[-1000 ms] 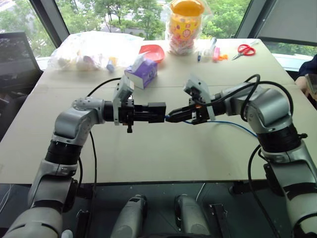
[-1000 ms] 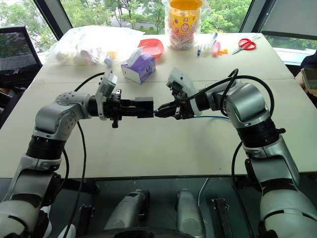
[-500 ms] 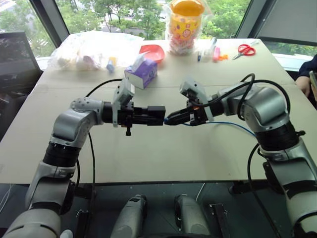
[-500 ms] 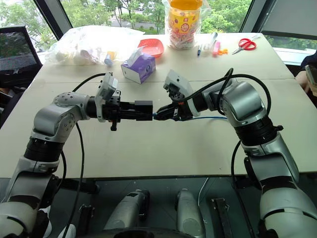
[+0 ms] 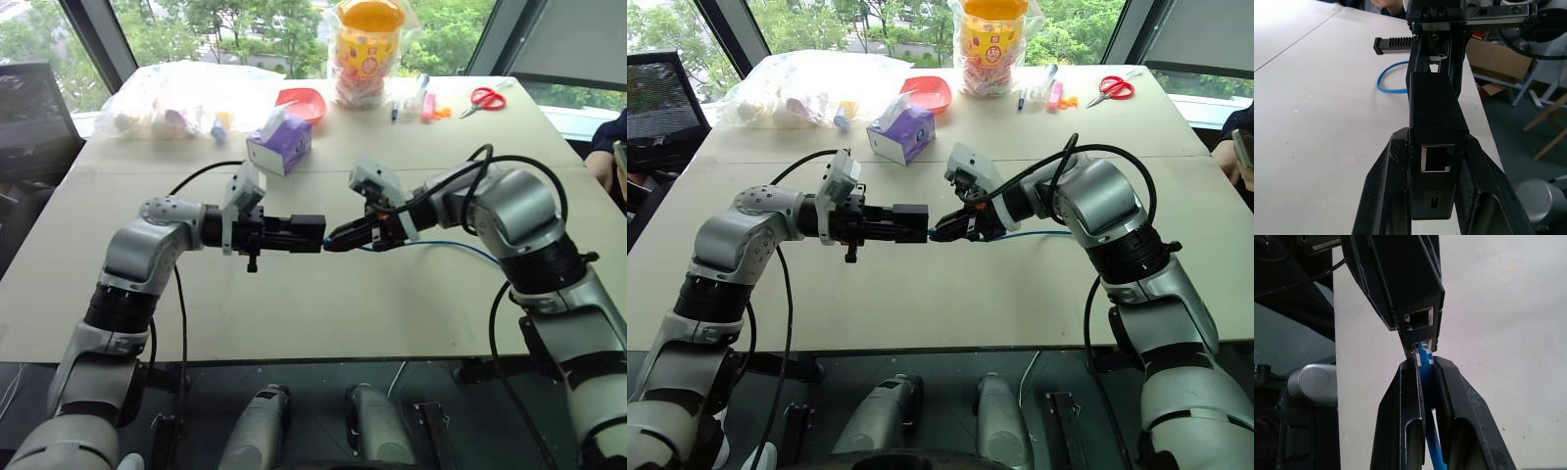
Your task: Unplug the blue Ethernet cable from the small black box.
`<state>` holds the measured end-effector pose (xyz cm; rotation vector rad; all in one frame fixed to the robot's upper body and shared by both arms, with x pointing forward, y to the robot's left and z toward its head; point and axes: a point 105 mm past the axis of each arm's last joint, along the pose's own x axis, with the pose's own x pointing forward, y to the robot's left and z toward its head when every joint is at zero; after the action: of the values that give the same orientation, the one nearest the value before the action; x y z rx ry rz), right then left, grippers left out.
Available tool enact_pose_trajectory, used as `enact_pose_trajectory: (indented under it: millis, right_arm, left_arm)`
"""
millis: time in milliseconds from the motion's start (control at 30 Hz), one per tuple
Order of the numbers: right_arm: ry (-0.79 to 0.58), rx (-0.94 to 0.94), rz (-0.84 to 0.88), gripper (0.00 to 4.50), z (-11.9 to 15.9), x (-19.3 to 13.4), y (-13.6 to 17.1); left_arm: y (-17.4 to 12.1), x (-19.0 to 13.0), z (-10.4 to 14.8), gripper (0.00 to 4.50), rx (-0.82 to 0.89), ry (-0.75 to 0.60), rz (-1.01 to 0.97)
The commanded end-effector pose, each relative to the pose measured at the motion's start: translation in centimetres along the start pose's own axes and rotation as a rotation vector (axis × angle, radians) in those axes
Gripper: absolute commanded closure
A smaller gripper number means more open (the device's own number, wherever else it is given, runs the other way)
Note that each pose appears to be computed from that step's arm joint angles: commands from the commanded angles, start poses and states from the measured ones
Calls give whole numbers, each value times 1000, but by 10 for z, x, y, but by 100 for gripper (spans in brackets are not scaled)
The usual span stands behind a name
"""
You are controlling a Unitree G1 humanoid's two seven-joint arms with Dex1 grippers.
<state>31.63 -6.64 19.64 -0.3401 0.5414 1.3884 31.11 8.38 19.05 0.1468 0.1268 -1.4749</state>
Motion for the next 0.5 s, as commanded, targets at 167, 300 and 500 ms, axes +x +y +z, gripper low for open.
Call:
enact_pose_trajectory:
  millis: [167,300,500]
  right_arm:
    - [17,21,-115,447,-15,-30,-22]
    - [28,41,-146,447,-24,-37,-29]
    - [61,38,-391,447,-52,-44,-67]
  left_arm:
    - [-6,-15,3,399,31,25,3]
    - [-6,-18,2,399,29,32,11]
    - [6,-12,-7,399,83,39,80]
